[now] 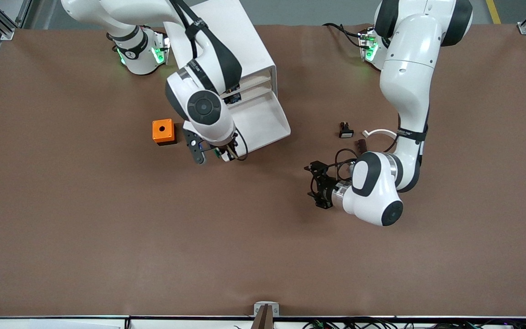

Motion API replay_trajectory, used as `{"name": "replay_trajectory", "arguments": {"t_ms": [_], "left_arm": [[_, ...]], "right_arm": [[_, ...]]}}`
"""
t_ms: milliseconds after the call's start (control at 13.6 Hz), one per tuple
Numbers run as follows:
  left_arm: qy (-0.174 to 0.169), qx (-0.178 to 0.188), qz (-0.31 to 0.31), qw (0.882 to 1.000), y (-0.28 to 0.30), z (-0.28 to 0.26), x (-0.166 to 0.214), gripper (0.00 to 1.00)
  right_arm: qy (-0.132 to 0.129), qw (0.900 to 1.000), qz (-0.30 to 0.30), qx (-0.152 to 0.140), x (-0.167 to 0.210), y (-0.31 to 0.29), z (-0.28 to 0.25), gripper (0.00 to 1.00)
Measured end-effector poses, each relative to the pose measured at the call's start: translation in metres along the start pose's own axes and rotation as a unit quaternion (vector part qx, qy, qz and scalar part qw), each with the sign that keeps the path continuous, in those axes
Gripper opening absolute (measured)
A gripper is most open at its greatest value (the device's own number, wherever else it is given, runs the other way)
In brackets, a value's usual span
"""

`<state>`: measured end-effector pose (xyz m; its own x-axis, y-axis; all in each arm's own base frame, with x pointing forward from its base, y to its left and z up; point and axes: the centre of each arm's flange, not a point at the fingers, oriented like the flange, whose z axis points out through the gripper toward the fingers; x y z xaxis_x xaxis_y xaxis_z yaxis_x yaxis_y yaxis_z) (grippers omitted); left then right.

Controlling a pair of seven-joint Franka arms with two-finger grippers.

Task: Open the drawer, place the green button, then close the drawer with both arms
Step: 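Carry the green button with the right gripper over the open drawer, then lower the button into the drawer and open the right gripper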

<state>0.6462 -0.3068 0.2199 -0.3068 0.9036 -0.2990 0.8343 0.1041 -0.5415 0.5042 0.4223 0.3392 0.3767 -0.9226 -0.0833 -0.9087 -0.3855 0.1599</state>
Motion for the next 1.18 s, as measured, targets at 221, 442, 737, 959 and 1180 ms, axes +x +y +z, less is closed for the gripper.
{"name": "replay_trajectory", "arguments": {"t_ms": [221,442,737,959,1180], "left_arm": [[0.064,-0.031,0.081,0.994,-0.011,-0.020,-0.002,1.00],[0.109,-0.034,0.216,0.970,-0.012,-0.023,-0.001,1.00],[0.118,-0.022,0.377,0.918,-0.012,-0.029,-0.002,1.00],[0.137,-0.016,0.466,0.874,-0.014,-0.029,-0.005,1.00],[0.143,-0.021,0.494,0.857,-0.016,-0.026,-0.013,1.00]], "right_arm": [[0.000,1.000,0.019,0.019,-0.035,0.013,0.026,0.44],[-0.001,0.999,0.036,0.033,-0.066,0.027,0.043,0.44],[-0.002,0.998,0.047,0.040,-0.073,0.029,0.056,0.45],[-0.003,0.998,0.050,0.043,-0.071,0.026,0.053,0.71],[0.002,0.998,0.051,0.044,-0.054,0.016,0.036,0.99]]}}
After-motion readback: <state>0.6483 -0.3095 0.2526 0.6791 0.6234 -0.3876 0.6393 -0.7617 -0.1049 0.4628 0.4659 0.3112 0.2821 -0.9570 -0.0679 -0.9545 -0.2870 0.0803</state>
